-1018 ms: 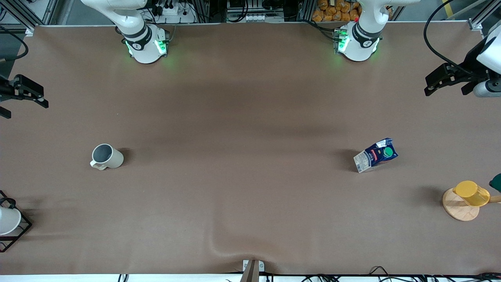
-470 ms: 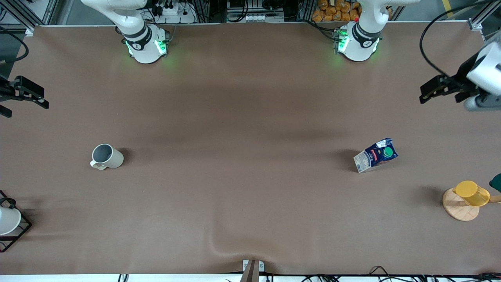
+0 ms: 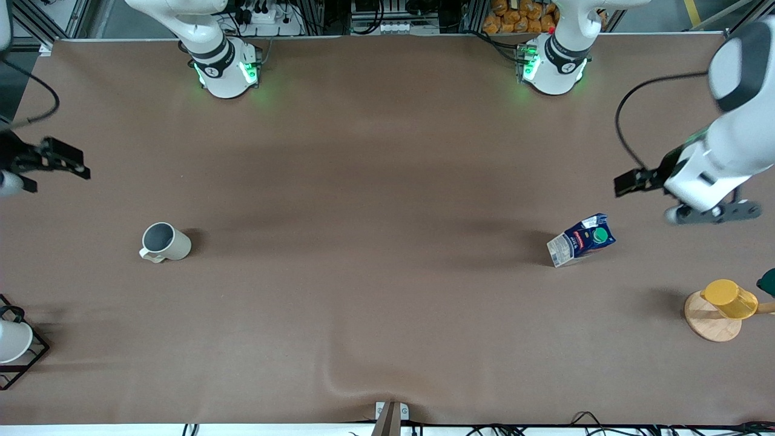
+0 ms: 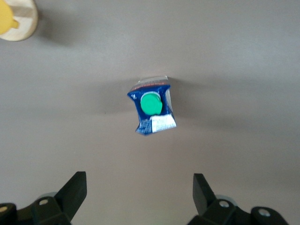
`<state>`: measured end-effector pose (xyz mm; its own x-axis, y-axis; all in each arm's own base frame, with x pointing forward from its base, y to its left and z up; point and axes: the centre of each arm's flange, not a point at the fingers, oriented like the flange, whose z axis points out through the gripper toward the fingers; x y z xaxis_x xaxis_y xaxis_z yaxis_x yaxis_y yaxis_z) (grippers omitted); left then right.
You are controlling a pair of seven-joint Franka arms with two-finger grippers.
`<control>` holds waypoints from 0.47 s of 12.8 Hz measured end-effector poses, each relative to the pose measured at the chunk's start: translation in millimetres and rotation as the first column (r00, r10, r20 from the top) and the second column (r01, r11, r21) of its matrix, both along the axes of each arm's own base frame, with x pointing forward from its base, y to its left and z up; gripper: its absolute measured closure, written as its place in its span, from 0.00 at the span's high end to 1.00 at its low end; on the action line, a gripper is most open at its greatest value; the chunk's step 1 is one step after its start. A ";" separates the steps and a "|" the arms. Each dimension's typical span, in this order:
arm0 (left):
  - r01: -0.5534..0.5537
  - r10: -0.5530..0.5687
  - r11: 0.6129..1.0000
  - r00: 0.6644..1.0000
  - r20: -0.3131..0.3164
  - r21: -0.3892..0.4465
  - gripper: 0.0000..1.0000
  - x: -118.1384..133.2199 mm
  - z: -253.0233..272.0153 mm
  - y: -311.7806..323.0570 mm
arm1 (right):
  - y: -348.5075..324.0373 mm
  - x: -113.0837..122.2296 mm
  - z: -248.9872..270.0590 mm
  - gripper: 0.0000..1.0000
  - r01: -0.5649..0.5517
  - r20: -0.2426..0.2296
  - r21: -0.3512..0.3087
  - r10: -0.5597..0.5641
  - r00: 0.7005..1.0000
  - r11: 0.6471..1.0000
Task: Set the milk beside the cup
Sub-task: 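Reach the left gripper to the milk carton while the right gripper reaches the mug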
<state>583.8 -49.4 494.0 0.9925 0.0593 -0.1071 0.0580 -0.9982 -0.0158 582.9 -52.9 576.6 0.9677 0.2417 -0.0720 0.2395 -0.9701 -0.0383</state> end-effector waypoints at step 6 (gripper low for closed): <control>-0.072 0.072 0.997 0.997 0.000 0.007 1.00 3.4 -63.0 2.3 | -47.6 30.3 -69.7 1.00 0.075 -0.045 -0.003 -0.075 0.996 0.997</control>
<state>587.2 -47.1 431.1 0.9856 0.1315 -0.1064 0.1298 -0.9913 -0.0229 613.1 -100.5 506.9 0.9788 0.1685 -0.1162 0.1642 -0.9854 -0.0462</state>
